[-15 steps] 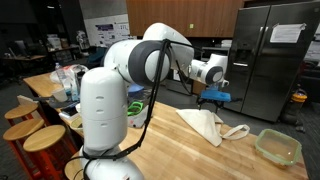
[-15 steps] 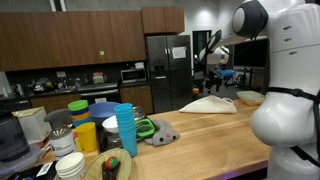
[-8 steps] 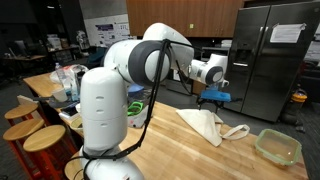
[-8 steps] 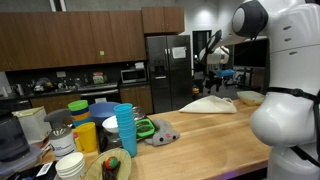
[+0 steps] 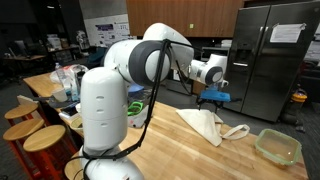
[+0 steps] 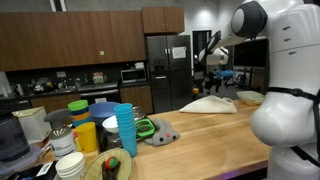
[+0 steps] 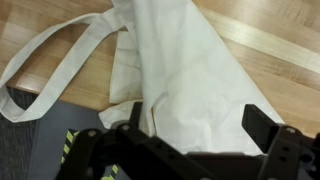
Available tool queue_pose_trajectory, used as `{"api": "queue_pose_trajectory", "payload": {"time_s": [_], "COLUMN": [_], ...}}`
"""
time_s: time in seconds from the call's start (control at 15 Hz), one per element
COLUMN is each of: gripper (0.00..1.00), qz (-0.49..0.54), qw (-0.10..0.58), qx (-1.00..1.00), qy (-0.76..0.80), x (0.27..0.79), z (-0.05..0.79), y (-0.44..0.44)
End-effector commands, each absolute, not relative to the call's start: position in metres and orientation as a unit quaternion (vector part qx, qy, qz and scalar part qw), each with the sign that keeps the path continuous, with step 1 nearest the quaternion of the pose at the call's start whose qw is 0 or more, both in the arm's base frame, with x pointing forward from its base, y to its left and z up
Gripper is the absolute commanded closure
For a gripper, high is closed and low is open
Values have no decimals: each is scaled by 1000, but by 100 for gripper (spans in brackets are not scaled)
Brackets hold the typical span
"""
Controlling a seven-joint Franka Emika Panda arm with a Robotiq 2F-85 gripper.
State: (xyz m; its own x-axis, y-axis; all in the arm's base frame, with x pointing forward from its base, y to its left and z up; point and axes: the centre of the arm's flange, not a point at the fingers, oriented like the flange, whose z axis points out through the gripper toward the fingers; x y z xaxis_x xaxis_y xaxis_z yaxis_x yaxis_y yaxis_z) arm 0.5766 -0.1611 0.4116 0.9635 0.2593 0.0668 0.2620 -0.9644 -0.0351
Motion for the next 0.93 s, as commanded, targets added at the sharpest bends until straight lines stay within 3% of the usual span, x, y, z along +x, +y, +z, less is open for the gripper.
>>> {"api": "queue_pose_trajectory", "payload": {"time_s": [0.0, 0.87], "gripper": [0, 2], "qz": [-25, 14], "qw": [27, -17], "qx": [-990, -992], "qy": [-136, -123], "x": [593, 596], "z": [397, 356], "y": [-164, -185]}}
